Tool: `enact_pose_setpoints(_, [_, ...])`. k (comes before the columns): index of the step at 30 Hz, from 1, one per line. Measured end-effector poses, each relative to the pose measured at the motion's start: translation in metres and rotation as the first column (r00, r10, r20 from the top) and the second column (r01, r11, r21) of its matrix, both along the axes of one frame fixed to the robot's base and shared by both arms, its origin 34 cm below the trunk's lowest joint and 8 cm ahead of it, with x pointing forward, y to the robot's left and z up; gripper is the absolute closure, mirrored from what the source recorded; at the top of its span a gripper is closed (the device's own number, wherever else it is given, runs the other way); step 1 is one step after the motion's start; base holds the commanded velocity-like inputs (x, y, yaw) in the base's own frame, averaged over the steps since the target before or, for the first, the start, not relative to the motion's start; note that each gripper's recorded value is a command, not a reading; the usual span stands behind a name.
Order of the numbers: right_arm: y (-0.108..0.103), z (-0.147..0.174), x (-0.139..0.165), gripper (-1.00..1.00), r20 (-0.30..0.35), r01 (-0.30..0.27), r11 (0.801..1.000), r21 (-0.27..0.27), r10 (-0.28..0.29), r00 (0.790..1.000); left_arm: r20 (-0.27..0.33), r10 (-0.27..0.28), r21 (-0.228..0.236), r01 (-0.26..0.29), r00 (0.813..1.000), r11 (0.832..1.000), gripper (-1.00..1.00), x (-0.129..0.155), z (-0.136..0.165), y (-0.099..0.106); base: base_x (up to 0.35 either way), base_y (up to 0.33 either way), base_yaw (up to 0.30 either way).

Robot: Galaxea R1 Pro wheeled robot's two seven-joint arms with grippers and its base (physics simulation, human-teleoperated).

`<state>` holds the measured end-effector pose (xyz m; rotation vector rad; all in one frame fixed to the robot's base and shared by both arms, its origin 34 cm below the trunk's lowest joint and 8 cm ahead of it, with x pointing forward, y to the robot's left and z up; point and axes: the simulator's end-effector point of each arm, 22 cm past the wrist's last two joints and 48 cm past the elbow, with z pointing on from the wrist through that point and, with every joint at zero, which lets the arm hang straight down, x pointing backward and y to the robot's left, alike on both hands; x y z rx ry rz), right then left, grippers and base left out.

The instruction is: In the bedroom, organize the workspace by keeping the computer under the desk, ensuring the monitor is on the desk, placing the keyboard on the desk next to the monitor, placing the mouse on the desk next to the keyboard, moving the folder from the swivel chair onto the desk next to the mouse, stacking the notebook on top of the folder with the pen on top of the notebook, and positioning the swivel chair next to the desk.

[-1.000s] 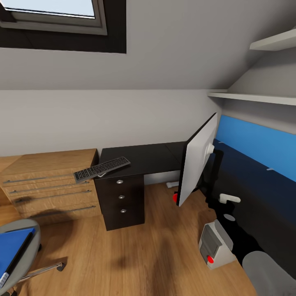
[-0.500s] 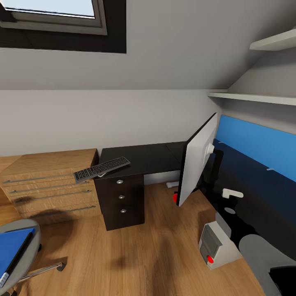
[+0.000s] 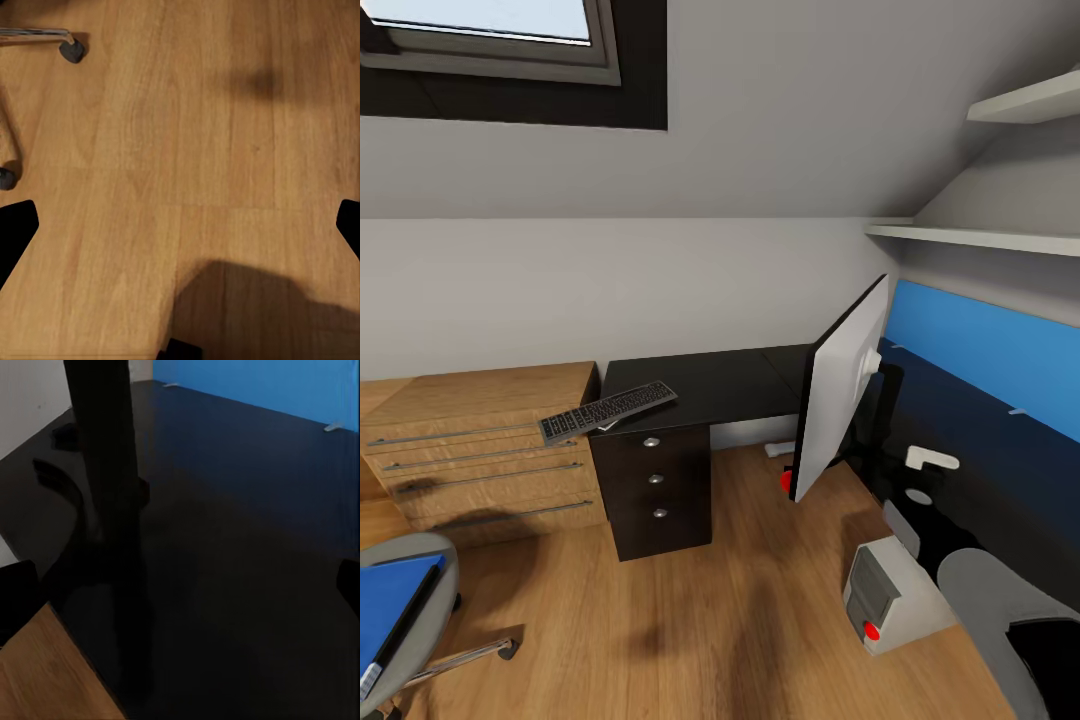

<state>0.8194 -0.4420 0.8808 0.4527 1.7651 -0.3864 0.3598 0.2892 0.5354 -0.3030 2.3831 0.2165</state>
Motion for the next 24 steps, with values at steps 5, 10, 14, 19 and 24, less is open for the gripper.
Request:
enact_pose_setpoints(5, [-0.006,0.009,0.003,-1.00,0.008,0.031,1.000,-0.001,-0.031,0.999,-0.001,-0.001,0.000,0.001,1.000,1.000,-1.00,0.000,0.000,-0.001,0.000,0.000,0.000])
enact_pose_setpoints(10, [-0.009,0.018,0.005,-1.00,0.036,0.044,0.999,-0.001,-0.044,0.998,-0.001,-0.002,-0.001,0.002,1.000,1.000,-1.00,-0.001,0.000,-0.001,0.000,0.000,0.000])
enact_pose_setpoints(14, [-0.011,0.027,0.006,-1.00,0.080,0.050,0.999,-0.006,-0.049,0.996,-0.002,-0.001,-0.002,0.001,1.000,1.000,-1.00,-0.001,0.000,-0.001,0.000,0.000,0.000])
enact_pose_setpoints(19, [-0.010,0.027,0.006,-1.00,0.088,0.042,0.999,-0.017,-0.041,0.995,-0.002,-0.001,-0.002,0.001,1.000,1.000,-1.00,-0.001,0.000,-0.001,0.000,0.000,0.000])
enact_pose_setpoints(24, [-0.010,0.020,0.004,-1.00,0.071,0.040,0.999,-0.026,-0.038,0.997,-0.001,-0.001,-0.002,0.001,1.000,1.000,-1.00,-0.001,0.000,-0.002,0.000,0.000,0.000])
